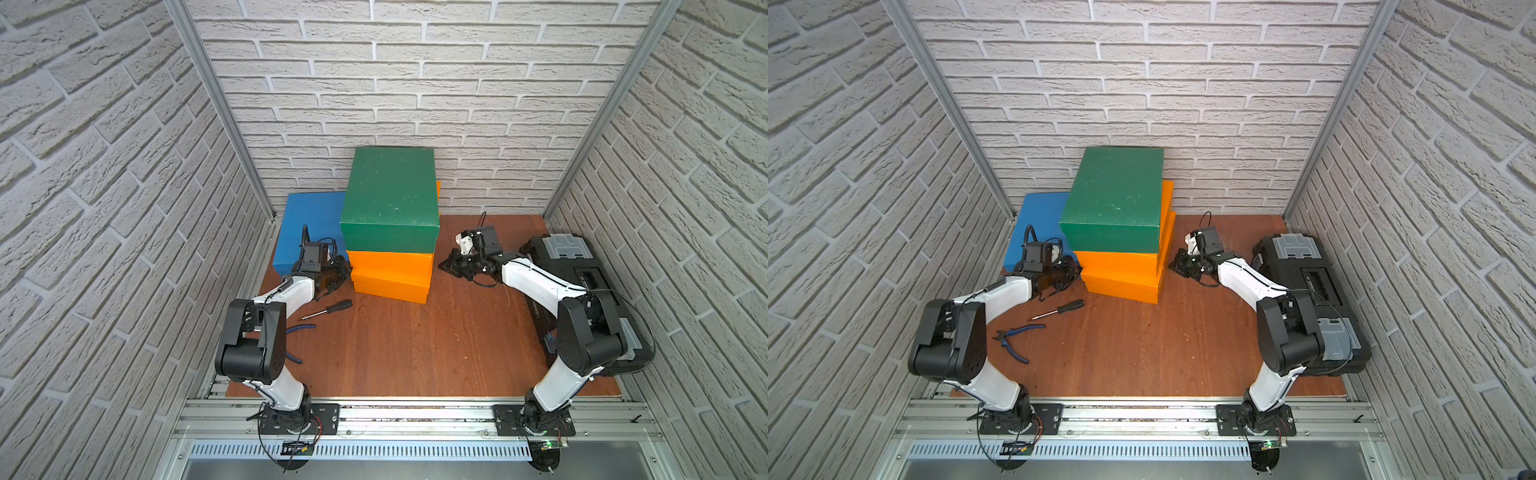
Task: Stack the shoeboxes
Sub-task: Move the shoeboxes to the center of the board.
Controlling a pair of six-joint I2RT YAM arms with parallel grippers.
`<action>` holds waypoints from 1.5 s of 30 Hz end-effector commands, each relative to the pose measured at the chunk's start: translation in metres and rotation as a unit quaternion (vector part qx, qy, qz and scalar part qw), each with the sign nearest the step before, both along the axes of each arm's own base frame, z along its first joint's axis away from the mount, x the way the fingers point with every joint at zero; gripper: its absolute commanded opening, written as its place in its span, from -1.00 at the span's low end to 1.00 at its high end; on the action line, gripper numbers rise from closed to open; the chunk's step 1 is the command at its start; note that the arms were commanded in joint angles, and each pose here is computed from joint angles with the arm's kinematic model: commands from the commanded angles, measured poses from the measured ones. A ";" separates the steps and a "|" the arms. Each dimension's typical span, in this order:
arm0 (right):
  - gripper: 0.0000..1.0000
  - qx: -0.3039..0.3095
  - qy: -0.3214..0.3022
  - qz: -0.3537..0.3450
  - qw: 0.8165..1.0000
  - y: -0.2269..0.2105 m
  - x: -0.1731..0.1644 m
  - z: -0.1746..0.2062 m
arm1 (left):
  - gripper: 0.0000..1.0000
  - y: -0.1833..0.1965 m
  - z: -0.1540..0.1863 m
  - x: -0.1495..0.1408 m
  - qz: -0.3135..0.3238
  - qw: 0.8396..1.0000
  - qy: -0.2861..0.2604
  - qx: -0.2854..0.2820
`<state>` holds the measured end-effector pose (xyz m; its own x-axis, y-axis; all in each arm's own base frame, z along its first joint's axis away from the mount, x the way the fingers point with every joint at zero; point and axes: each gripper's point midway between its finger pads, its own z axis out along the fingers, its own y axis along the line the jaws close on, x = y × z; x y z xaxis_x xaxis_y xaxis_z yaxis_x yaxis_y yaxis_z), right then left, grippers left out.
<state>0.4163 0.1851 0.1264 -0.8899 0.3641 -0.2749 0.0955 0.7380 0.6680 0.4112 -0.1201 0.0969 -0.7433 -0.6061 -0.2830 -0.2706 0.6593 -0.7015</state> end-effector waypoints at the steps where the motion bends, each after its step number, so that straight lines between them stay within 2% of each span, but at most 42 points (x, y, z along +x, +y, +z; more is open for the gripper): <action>1: -0.94 0.013 -0.009 -0.007 1.000 0.001 0.006 -0.002 | -1.00 -0.019 0.020 0.014 -0.017 0.999 -0.036 -0.017; 10: -0.94 0.036 0.005 -0.031 0.999 -0.016 0.000 -0.015 | -1.00 -0.063 0.028 0.012 -0.057 0.997 -0.044 -0.020; 15: -0.94 0.057 0.008 -0.064 0.996 -0.046 -0.006 -0.013 | -1.00 -0.090 0.032 0.009 -0.077 0.995 -0.053 -0.023; 21: -0.94 0.052 0.000 -0.085 0.995 -0.076 -0.015 -0.003 | -1.00 -0.119 0.034 0.006 -0.102 0.993 -0.056 -0.022; 29: -0.94 0.060 0.002 -0.087 0.994 -0.081 -0.029 -0.001 | -1.00 -0.148 0.027 0.008 -0.125 0.991 -0.048 -0.029; 37: -0.94 0.062 0.003 -0.097 0.993 -0.091 -0.037 0.000 | -1.00 -0.136 0.031 0.007 -0.118 0.992 -0.048 -0.014; 45: -0.94 0.043 -0.026 -0.114 0.992 -0.112 -0.016 0.029 | -1.00 -0.094 0.066 0.014 -0.078 0.994 -0.076 0.008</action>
<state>0.3894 0.0746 0.1288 -0.7754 0.5947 -0.2123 0.2834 0.6281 0.7247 0.4174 -0.2244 0.1265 -0.8163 -0.4686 -0.3379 -0.1084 0.6987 -0.7072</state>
